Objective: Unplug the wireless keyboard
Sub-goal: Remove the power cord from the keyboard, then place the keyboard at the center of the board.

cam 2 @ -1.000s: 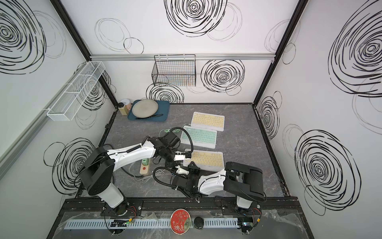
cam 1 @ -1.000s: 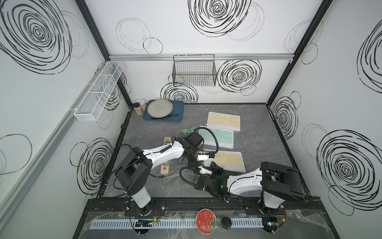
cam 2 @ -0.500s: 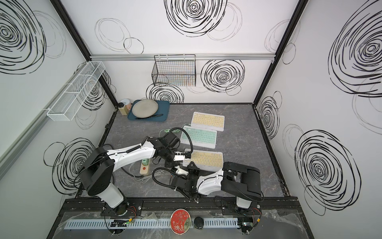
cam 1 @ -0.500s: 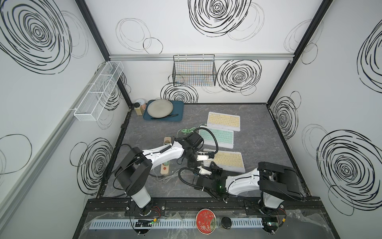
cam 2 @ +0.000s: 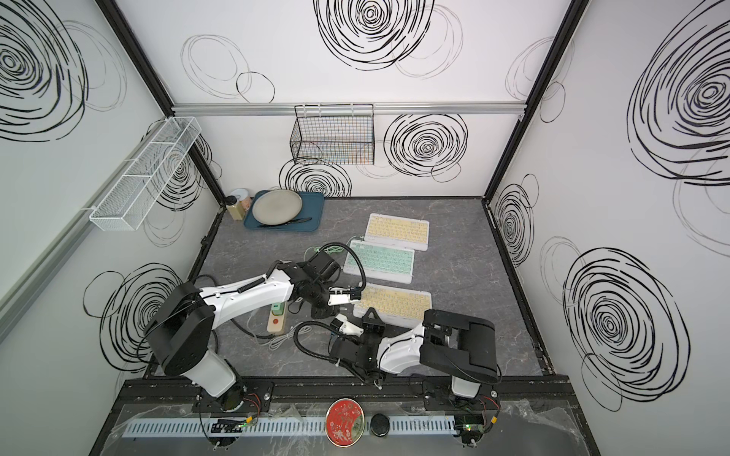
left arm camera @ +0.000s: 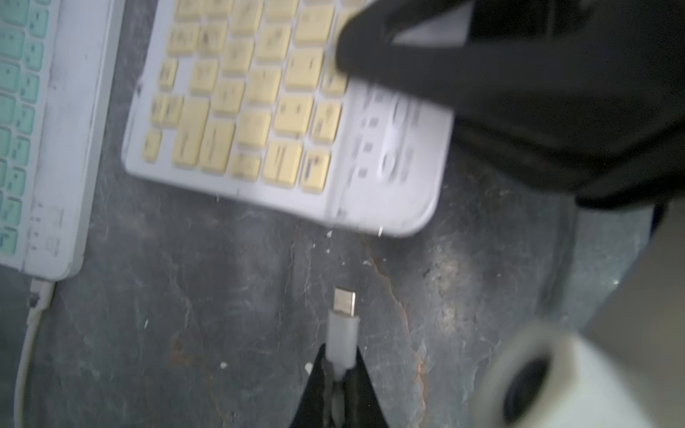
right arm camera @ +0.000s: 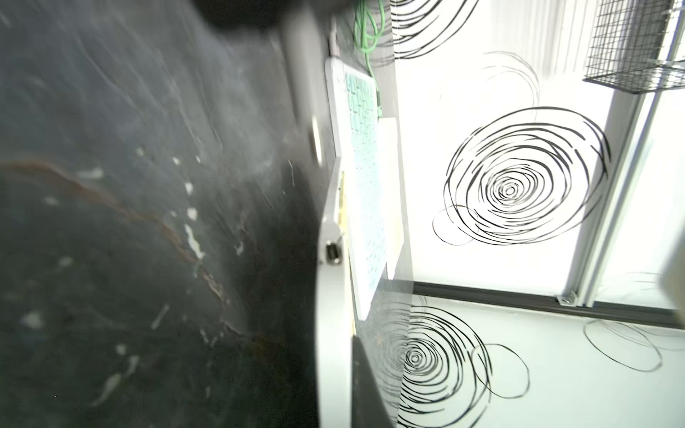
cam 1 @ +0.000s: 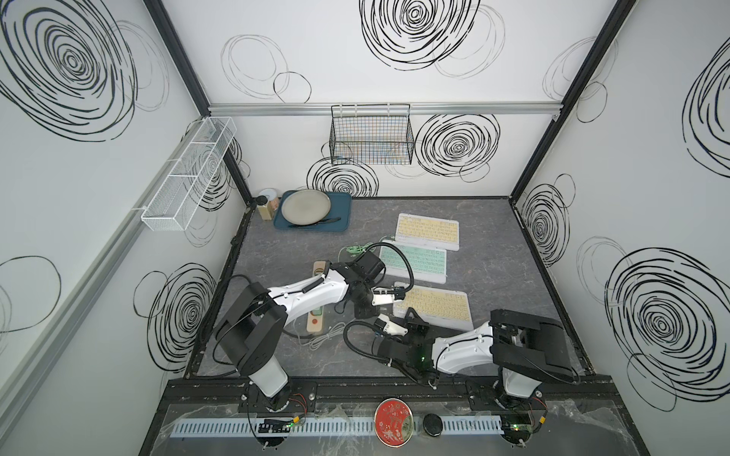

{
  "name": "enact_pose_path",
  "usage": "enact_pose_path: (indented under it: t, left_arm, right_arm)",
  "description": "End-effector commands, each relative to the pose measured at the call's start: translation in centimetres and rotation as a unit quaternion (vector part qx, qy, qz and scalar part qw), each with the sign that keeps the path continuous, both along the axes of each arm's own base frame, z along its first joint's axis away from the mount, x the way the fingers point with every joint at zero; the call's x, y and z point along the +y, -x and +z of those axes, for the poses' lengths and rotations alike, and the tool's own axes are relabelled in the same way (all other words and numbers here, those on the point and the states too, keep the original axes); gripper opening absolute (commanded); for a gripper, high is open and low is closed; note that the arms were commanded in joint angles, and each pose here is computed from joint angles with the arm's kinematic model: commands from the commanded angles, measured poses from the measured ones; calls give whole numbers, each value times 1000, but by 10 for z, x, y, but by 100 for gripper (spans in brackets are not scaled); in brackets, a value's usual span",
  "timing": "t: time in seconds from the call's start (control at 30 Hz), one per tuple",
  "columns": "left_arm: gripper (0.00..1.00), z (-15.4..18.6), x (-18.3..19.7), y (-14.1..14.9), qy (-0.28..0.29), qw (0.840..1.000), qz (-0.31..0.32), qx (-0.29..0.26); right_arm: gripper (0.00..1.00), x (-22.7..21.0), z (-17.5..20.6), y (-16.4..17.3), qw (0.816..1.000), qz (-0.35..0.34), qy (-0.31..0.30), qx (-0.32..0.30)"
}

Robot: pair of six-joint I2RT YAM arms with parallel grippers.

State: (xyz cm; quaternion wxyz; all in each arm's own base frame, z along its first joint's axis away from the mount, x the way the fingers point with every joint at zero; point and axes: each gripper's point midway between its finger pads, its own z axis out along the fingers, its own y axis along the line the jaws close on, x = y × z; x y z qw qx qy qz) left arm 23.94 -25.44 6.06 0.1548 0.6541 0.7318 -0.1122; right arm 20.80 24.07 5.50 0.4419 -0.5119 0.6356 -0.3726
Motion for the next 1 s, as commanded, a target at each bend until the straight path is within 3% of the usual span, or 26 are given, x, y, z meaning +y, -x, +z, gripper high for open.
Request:
enact_pose_path:
  t: [0.0, 0.33, 0.63, 0.73, 0.8, 0.97]
  left_arm:
    - [0, 12, 13, -1, -19, 999, 17, -20]
    - [0, 19, 15, -1, -14, 998, 15, -57]
    - [0, 1, 18, -8, -33, 998, 32, -32]
    - [12, -2, 14, -7, -17, 999, 32, -30]
    - [26, -2, 13, -11, -11, 998, 39, -42]
    - [40, 4, 6, -13, 5, 998, 39, -50]
  right_arm:
    - [0, -15, 19, -6, 998, -26, -20, -47]
    - [0, -20, 30, -10, 997, -28, -62, -40]
    - [0, -17, 3, -4, 999, -32, 0, -16]
    - [0, -14, -10, -3, 999, -27, 24, -1]
    - [0, -12, -14, -1, 999, -22, 26, 8]
    - [10, -9, -13, 2, 1000, -9, 2, 27]
